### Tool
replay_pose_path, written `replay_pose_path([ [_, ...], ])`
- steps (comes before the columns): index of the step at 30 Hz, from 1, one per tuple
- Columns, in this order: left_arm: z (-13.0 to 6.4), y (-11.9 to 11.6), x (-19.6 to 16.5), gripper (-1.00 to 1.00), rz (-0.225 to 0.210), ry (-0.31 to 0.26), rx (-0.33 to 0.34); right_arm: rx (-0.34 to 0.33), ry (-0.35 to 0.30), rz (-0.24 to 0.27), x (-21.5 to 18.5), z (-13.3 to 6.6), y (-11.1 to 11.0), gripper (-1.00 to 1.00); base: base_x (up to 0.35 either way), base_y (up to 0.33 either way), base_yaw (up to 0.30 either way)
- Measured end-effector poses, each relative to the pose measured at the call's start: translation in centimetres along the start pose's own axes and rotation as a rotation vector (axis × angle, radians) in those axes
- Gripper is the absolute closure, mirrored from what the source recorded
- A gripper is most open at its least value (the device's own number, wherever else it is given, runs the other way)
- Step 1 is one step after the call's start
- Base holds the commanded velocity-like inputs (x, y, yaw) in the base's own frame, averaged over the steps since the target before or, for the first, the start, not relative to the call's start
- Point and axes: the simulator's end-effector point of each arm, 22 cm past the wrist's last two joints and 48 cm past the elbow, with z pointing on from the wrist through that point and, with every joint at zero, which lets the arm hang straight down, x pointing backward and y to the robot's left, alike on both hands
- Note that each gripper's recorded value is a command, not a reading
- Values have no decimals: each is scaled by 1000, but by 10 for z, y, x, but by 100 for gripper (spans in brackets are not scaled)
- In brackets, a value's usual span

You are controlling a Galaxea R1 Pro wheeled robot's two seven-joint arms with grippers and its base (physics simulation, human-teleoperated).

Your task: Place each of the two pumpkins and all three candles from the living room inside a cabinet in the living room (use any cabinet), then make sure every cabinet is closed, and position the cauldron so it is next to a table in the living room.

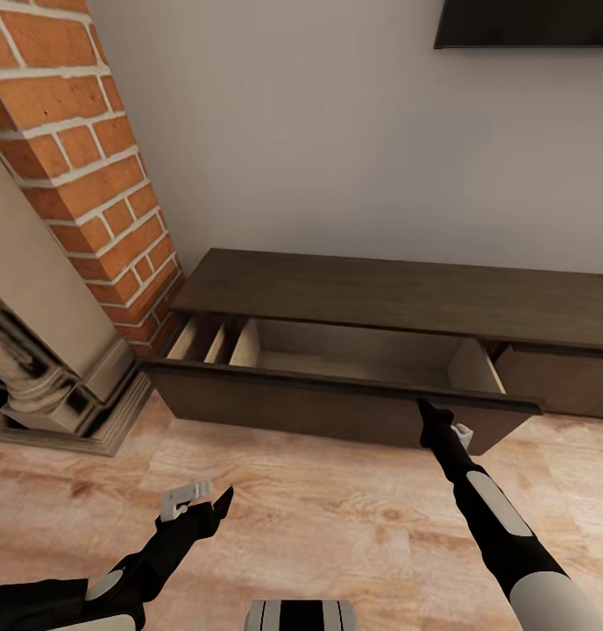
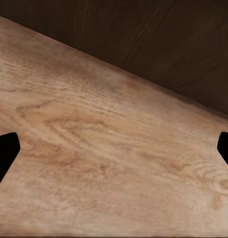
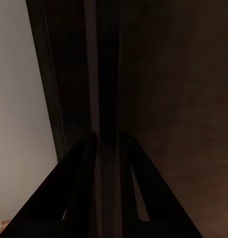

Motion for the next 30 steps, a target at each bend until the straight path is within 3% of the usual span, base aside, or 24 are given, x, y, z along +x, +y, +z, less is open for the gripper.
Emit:
replay_pose_path([
  [30, 0, 0, 0, -100, 0, 1, -1, 0, 11, -3, 6, 0, 0, 100, -102, 0, 0],
])
